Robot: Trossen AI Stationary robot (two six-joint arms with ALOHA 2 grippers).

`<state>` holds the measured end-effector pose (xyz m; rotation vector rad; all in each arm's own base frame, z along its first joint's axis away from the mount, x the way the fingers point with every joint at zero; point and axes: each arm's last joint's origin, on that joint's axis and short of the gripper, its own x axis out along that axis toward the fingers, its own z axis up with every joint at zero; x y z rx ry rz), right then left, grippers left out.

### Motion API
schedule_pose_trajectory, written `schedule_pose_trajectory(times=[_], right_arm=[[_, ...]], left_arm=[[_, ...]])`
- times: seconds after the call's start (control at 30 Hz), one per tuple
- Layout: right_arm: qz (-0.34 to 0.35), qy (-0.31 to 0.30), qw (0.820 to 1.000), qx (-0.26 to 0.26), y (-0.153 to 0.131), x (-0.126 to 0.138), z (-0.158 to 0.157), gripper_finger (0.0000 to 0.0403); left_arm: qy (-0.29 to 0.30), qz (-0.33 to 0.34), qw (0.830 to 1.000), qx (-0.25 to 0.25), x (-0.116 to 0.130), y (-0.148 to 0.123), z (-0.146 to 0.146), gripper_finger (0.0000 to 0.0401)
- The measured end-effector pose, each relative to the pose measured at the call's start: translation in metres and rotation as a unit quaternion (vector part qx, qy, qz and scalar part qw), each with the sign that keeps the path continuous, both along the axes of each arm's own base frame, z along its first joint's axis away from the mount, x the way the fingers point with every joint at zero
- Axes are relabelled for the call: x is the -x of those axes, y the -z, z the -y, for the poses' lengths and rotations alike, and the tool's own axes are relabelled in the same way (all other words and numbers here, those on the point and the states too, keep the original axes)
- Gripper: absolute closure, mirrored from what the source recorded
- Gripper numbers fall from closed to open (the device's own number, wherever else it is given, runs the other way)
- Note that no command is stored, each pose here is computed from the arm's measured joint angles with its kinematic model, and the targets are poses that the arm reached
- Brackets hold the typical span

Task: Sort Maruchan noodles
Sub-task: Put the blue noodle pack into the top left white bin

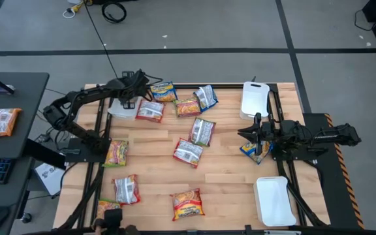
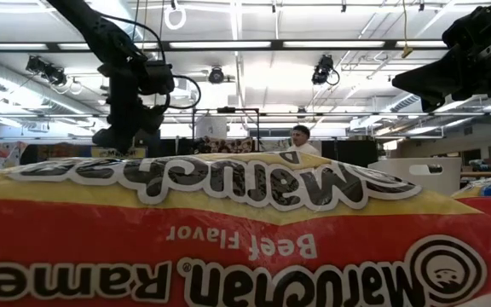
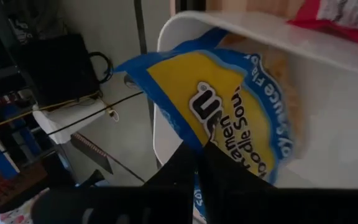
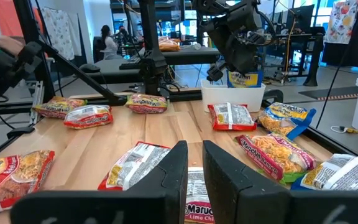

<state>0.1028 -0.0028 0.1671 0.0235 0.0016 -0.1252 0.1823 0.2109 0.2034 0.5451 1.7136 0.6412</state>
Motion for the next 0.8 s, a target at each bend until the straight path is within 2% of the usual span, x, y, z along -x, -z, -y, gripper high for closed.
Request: schedule_pose_trajectory(times=[0.5, 0.8], right_arm=[[0.0, 0.0, 1.0, 0.0, 0.0, 0.0, 0.0, 0.0347], [0.0, 0.0, 1.0, 0.0, 0.0, 0.0, 0.0, 0.0347]], left_arm=[[-0.049, 0.024, 0.998, -0.011, 0.011, 0.0, -0.01, 0.0389], [-0.081, 0.041, 0.996, -0.028, 0.011, -0.001, -0.01, 0.0351]])
